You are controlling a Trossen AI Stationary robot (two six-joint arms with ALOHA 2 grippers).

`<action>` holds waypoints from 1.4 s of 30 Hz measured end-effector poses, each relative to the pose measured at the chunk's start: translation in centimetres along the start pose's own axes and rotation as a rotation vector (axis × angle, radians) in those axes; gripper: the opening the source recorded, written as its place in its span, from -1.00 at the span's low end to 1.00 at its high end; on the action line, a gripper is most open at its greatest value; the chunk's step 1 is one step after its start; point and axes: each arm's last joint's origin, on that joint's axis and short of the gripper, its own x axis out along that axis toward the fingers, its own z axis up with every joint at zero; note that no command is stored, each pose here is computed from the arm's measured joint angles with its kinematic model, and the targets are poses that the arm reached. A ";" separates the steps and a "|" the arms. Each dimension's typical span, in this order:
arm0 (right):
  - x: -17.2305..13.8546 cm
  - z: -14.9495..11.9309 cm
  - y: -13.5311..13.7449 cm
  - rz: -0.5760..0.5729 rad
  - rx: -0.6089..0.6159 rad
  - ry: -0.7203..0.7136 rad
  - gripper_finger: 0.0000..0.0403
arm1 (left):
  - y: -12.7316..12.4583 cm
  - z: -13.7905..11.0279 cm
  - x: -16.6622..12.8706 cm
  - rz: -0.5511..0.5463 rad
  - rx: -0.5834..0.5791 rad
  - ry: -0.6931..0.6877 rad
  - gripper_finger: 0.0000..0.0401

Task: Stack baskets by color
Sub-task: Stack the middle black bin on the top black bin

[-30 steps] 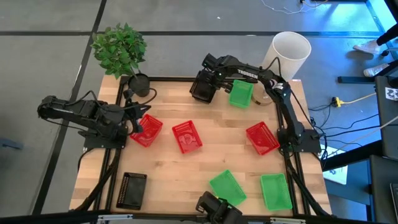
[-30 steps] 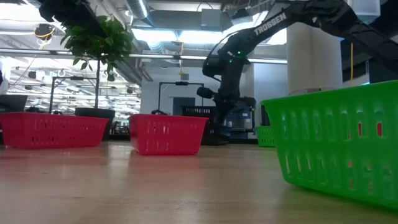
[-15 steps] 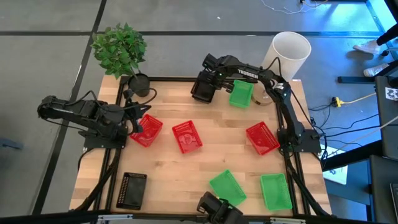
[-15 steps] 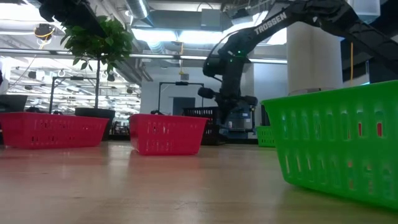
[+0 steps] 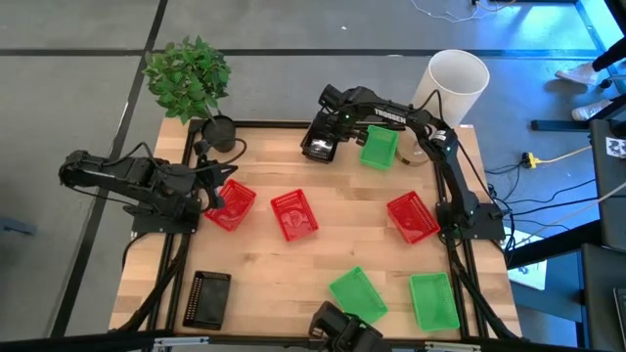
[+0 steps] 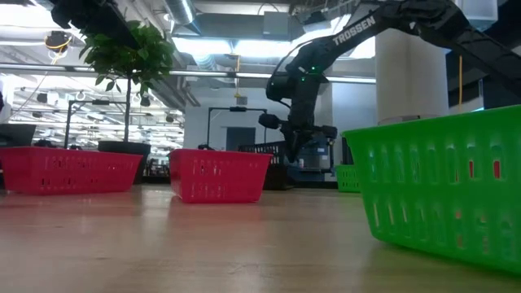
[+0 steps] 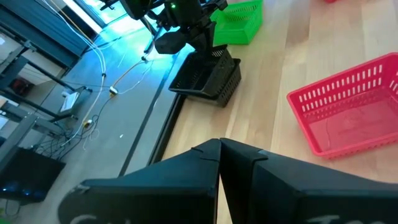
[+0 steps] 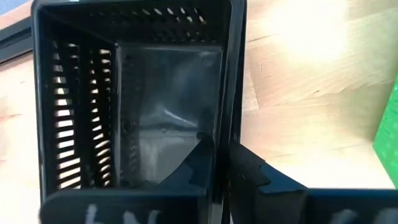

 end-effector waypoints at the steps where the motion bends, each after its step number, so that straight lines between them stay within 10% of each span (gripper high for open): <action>1: 0.0 0.0 0.0 0.004 -0.005 0.009 -0.84 | 0.0 0.0 0.0 0.000 0.000 0.000 -1.00; 42: -2.2 -1.6 0.8 -0.079 -0.327 -0.123 -0.83 | 0.0 0.0 0.0 -0.007 -0.053 -0.001 -1.00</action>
